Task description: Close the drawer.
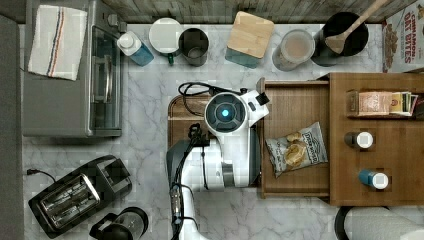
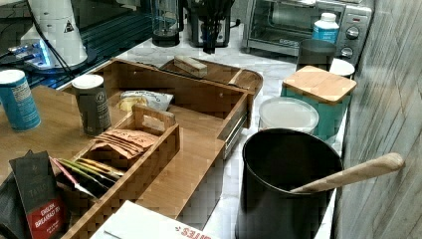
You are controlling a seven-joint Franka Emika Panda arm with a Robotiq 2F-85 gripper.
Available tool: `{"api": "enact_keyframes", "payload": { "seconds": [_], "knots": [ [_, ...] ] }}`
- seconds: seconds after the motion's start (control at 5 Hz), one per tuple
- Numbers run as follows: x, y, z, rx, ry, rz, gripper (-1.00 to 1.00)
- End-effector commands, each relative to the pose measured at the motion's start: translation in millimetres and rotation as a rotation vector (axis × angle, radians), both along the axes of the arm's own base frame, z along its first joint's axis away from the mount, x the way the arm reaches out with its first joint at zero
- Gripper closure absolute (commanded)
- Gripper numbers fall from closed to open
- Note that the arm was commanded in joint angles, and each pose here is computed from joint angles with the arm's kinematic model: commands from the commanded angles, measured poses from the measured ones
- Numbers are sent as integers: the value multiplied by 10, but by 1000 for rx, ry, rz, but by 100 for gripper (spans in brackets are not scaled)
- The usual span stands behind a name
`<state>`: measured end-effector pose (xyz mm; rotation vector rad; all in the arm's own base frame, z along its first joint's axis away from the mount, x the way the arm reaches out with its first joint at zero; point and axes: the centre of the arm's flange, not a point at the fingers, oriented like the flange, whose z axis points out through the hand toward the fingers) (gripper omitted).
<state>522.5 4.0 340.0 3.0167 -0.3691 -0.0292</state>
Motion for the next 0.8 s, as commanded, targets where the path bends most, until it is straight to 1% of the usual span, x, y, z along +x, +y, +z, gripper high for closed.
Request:
{"api": "enact_keyframes", "payload": {
  "seconds": [0.2, 0.4, 0.6, 0.8],
  "knots": [
    [-202, 295, -516, -67, 26, 181, 100],
    [-196, 316, -633, -58, 30, 179, 100],
    [-194, 346, -750, -64, 39, 175, 100],
    [-234, 365, -761, -95, 27, 180, 100]
  ]
}}
